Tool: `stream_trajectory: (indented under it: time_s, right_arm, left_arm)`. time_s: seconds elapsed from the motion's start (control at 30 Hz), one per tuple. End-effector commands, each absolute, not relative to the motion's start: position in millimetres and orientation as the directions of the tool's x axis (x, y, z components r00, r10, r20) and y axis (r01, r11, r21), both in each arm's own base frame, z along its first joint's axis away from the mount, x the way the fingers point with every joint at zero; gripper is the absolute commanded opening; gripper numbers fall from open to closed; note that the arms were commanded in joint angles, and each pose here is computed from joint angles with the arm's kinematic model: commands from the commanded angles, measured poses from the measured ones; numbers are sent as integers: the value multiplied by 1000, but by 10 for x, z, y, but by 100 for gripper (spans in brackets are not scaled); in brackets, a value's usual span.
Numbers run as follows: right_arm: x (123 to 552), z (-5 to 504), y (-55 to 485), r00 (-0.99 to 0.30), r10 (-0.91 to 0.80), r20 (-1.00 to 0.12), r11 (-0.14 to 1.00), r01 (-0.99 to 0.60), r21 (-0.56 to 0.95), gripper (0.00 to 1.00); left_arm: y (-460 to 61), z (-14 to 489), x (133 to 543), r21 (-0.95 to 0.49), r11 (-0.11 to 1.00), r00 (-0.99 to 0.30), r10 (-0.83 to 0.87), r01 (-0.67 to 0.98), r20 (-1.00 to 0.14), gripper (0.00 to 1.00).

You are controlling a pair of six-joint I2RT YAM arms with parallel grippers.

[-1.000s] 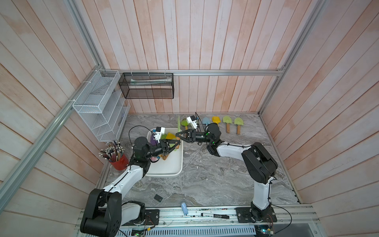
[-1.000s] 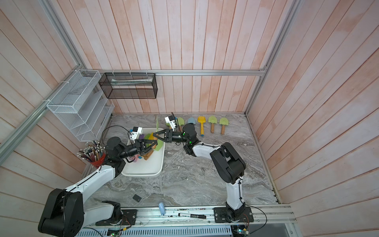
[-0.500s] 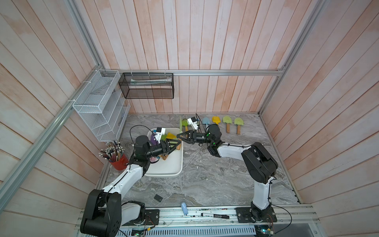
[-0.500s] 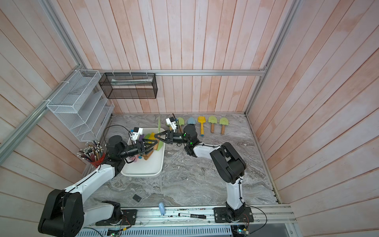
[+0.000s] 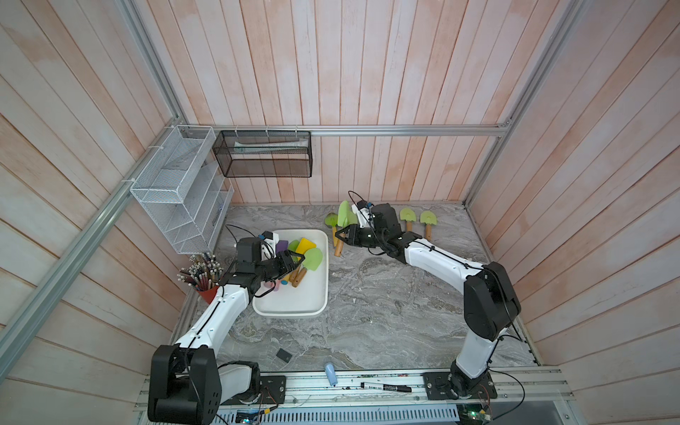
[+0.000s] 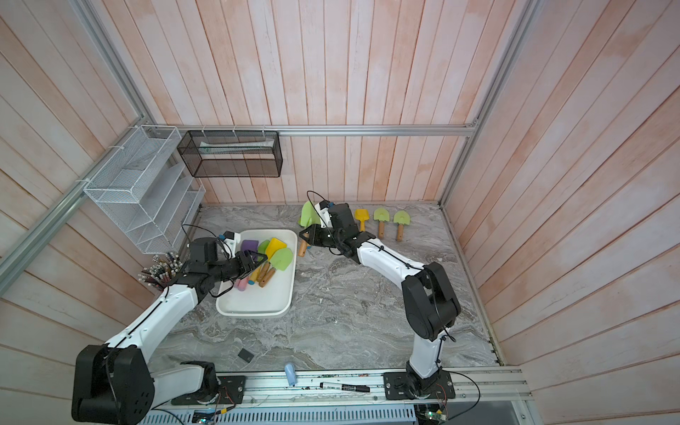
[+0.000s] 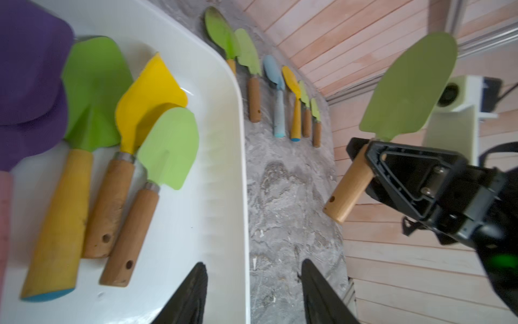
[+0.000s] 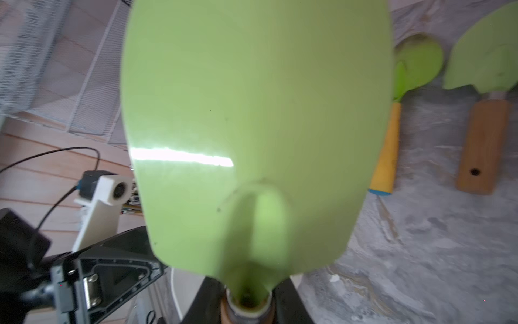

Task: Take the shovel out of the storage box
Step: Place the shovel at the center of the board.

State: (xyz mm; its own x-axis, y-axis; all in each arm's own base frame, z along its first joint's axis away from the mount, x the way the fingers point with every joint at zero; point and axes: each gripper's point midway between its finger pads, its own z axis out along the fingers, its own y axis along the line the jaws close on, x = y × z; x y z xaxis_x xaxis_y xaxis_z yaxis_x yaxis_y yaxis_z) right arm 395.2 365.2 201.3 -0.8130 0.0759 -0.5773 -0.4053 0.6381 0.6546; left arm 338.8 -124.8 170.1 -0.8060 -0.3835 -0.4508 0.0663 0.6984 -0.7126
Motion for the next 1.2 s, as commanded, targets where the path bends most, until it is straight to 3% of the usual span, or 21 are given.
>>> stream_trajectory:
  time_s: [0.0,0.23,1.17]
  right_arm:
    - [3889,1389,3401,-832,-81,-548,836,-357,417,22]
    - [3915,1053,3350,-851,-115,-513,886,-321,334,22]
    - [3465,122,3456,-941,-141,-307,905,-248,347,23]
  left_arm:
    - [-1031,1629,3439,-539,842,-784,-321,21,-531,56]
    - [-984,1599,3453,-477,879,-771,-297,10,-563,55]
    - [-1113,1127,3397,-368,930,-831,-205,0,-518,55]
